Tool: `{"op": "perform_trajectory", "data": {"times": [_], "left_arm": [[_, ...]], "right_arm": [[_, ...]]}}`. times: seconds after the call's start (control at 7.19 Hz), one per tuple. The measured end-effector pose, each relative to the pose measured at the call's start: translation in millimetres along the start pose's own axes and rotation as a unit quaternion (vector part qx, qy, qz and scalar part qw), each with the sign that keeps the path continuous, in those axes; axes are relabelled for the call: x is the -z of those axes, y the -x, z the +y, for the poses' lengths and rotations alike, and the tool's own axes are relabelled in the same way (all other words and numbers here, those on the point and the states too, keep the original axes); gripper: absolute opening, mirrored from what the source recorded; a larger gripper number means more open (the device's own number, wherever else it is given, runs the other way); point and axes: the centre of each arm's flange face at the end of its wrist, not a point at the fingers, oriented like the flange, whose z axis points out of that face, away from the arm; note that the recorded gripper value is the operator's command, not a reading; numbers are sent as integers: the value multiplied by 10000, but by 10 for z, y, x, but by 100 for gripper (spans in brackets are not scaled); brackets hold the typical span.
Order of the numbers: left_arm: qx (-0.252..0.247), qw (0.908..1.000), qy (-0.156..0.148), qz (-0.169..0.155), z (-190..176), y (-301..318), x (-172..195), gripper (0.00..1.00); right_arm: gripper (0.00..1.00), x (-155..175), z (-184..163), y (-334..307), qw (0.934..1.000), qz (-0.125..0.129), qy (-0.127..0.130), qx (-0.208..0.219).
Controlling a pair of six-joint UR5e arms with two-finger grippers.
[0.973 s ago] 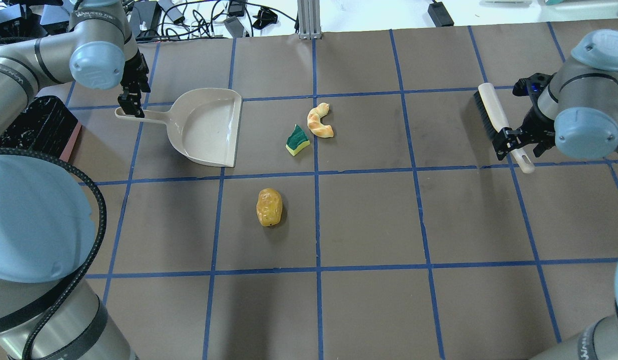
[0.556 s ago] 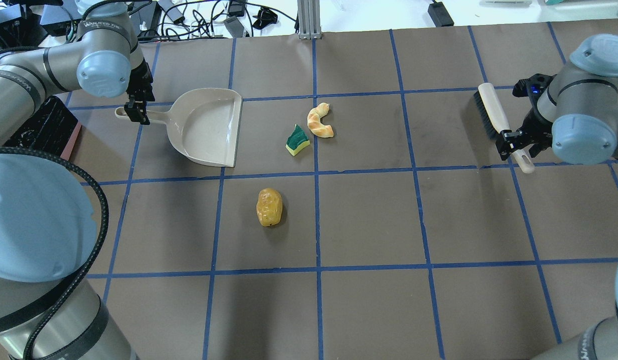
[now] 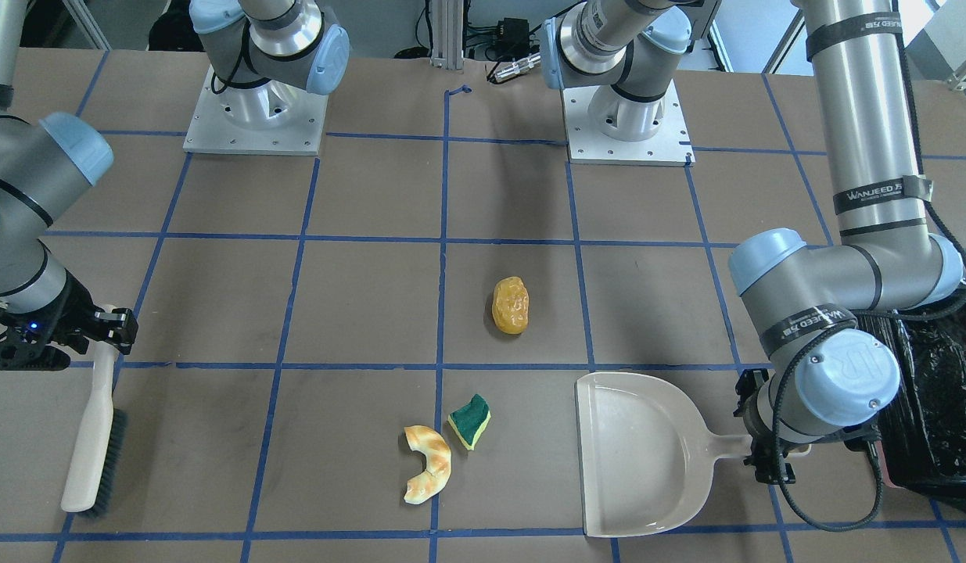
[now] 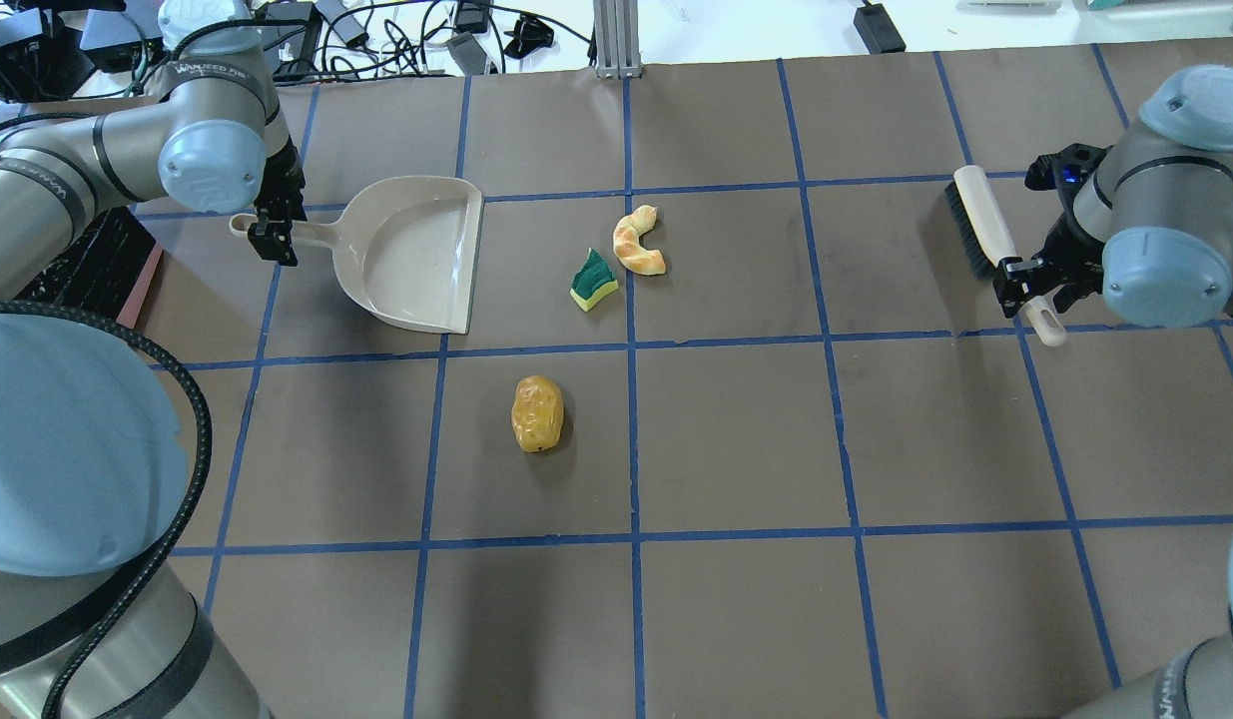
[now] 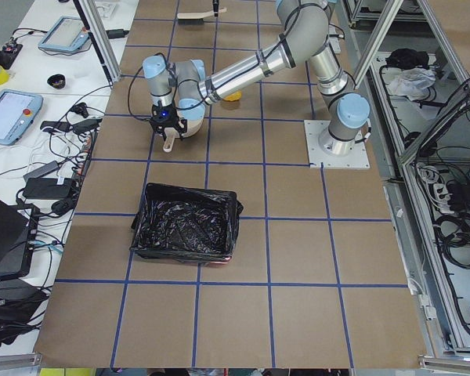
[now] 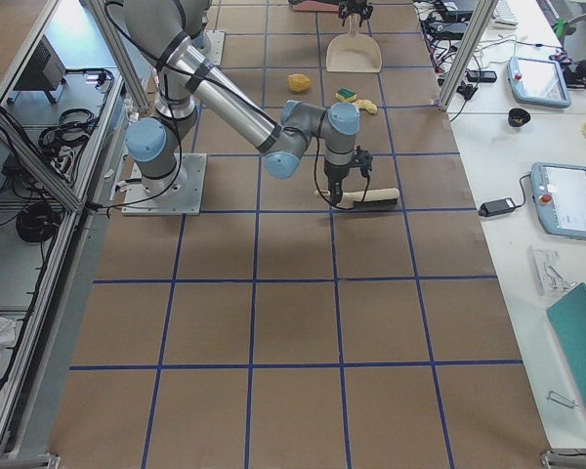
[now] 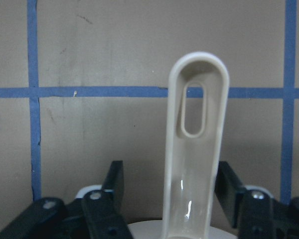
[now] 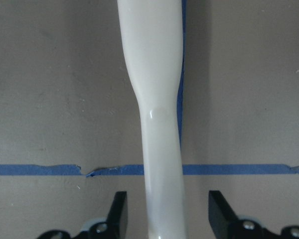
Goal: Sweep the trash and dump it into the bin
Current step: 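Lift the dustpan with the left gripper while the right lifts the brush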
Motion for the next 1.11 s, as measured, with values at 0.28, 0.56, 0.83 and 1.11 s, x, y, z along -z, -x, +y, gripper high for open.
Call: {"op": "perform_trajectory", "data": {"times": [0.28, 0.56, 0.83, 1.11], "left_arm": [[20, 10000, -20, 67, -6, -14, 1, 0], [52, 9998, 4, 190, -14, -44, 52, 0], [173, 9992, -20, 371, -24, -101, 82, 0], [275, 9987, -84, 427, 61, -164, 221, 0]], "right_arm": [[41, -8, 4, 3, 10000, -9, 10, 10], [31, -8, 4, 4, 10000, -11, 10, 34], [26, 2, 1, 3, 10000, -4, 2, 51], [20, 9, 3, -9, 9999, 104, 32, 79]]}}
